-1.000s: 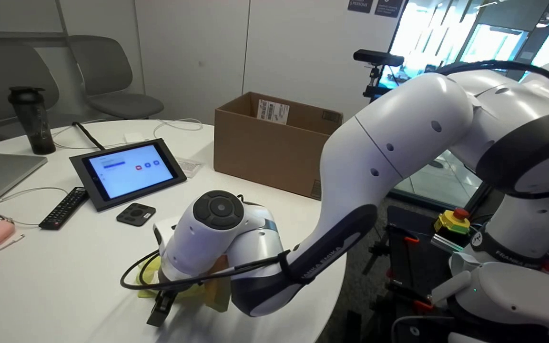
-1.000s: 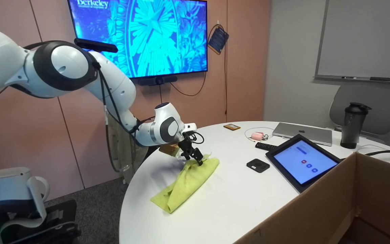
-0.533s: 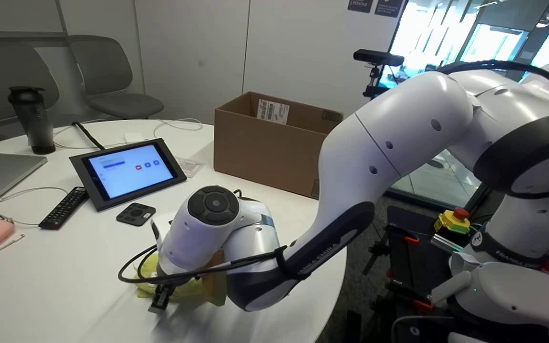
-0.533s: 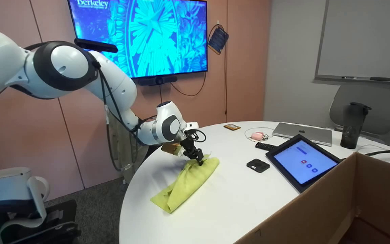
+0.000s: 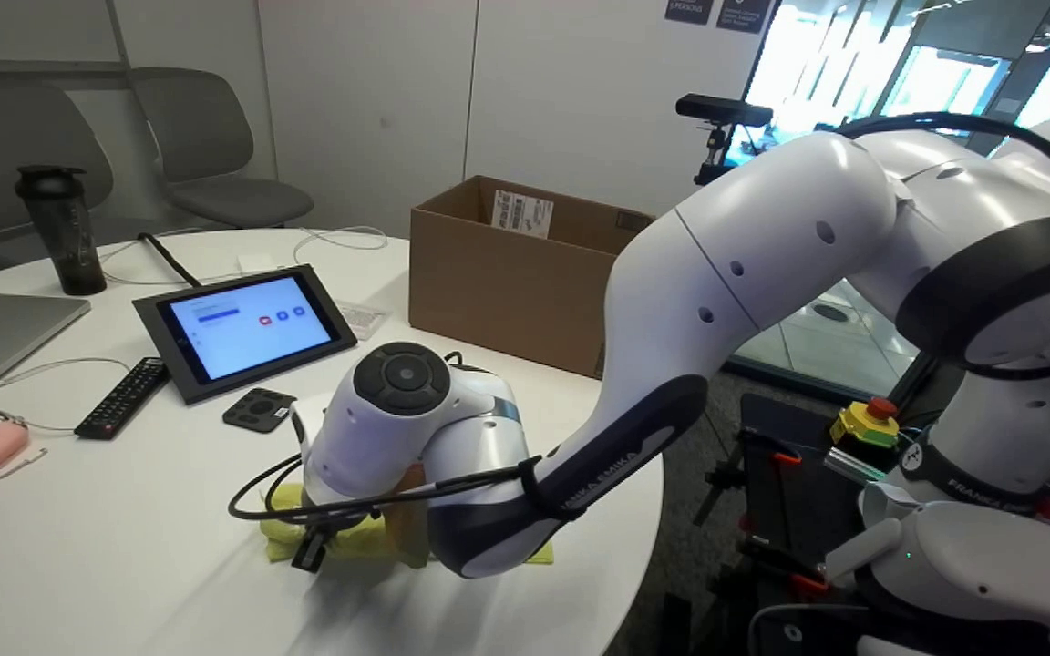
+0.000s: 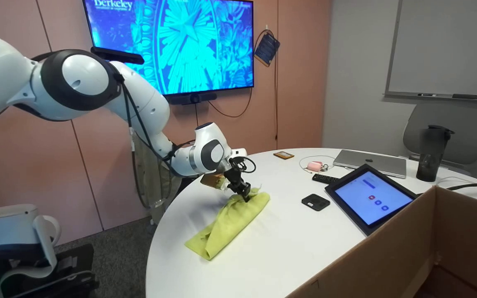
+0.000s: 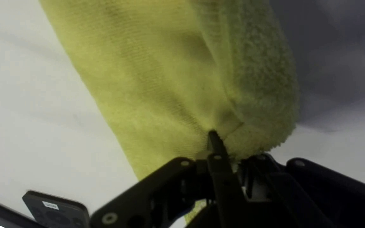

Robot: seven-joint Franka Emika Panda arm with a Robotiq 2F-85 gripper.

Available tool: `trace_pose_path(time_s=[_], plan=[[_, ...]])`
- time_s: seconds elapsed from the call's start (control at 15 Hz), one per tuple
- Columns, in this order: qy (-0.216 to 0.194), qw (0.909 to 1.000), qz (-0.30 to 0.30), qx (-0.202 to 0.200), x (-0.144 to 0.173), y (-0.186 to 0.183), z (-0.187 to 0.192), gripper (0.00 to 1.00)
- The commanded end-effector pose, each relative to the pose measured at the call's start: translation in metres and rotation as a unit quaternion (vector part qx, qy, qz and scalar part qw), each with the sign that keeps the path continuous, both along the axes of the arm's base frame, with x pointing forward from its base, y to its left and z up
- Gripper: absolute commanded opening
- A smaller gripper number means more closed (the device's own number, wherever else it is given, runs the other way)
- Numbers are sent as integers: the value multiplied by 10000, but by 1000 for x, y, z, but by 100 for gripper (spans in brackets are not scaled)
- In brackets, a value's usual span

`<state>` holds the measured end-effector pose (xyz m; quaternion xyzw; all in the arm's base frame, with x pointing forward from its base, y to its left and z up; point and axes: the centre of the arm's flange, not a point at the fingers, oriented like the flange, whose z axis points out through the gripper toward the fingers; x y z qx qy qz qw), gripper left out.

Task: Put the black marker on the green towel, fold the towel twice and place it inside the box

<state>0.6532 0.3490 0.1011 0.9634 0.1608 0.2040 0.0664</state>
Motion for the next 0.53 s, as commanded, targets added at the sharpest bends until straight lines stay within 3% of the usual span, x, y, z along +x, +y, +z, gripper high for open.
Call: trace_pose_path(time_s=[0.0,0.27,0.47], plan=[[-104,9998,-120,-94,10,-16,18,13],[-321,9986,-408,-94,7,-43,64,13],[-241,9982,-542,-44,2,-60,106,13]])
